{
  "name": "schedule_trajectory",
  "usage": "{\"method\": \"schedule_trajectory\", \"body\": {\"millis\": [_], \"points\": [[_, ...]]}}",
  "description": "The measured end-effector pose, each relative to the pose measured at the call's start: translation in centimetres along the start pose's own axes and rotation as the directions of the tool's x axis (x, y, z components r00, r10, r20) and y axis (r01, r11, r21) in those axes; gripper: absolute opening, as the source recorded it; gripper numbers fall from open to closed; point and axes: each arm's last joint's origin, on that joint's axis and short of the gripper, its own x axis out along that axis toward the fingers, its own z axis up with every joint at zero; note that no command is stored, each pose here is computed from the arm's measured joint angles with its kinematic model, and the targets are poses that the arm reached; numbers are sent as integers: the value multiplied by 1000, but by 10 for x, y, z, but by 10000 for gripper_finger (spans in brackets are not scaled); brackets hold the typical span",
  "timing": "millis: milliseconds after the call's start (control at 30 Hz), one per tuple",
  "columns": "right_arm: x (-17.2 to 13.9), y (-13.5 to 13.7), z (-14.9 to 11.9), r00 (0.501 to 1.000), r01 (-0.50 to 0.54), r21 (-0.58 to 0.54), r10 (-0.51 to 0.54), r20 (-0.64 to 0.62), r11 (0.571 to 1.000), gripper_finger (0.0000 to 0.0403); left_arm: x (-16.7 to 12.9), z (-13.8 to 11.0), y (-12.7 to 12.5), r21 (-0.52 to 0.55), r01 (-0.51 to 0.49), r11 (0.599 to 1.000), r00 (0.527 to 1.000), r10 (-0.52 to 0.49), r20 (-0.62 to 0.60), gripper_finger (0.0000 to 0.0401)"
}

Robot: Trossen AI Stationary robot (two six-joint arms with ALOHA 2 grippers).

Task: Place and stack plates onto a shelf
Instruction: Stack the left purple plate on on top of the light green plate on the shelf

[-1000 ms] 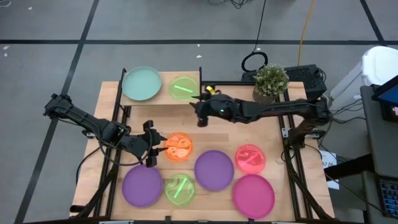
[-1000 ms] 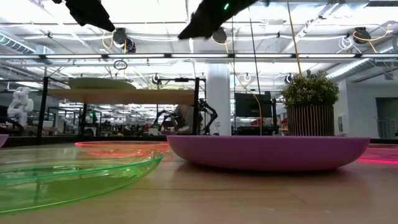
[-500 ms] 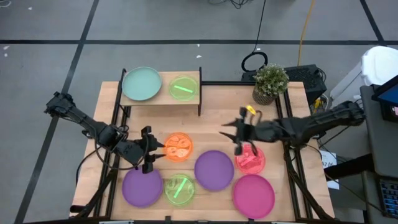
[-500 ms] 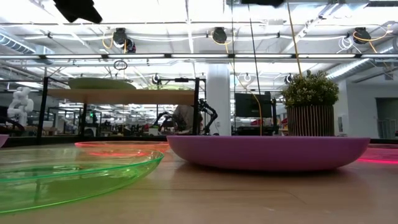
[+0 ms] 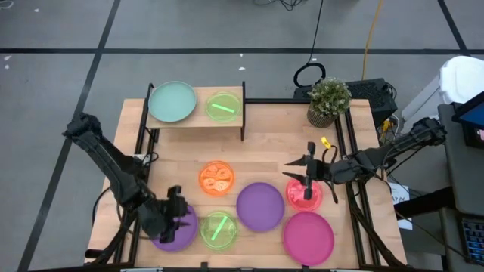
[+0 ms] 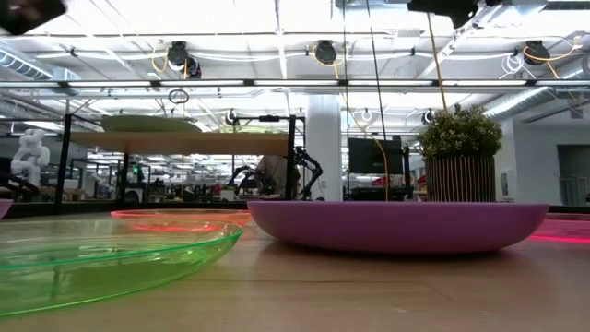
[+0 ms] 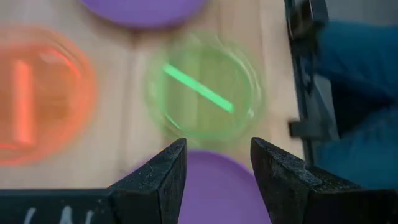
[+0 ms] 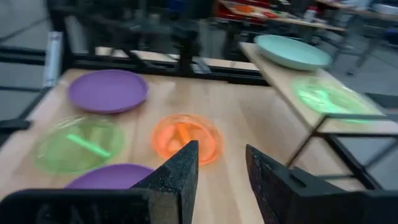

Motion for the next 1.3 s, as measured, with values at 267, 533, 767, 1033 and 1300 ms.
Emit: {"method": "schedule_trajectory", "body": {"millis": [267, 533, 767, 1033, 1300], "points": [[-5, 8, -3, 1000, 11, 49, -11, -11, 999, 118, 30, -27, -29, -91, 26, 995, 995, -35, -96, 184], [-7, 10, -2, 1000, 20, 40, -20, 3, 999, 118, 44, -55, -55, -133, 61, 989, 988, -79, -134, 184], [-7, 10, -2, 1000, 20, 10, -20, 4, 1000, 118, 59, -74, -66, -144, 54, 988, 984, -77, -161, 184], [-7, 10, -1, 1000, 22, -41, -21, 9, 999, 118, 73, -86, -69, -189, 7, 982, 980, -44, -192, 184], [-7, 10, 3, 999, 23, -88, -18, 48, 996, 118, 83, -94, -70, -225, -29, 974, 978, -19, -208, 184]]}}
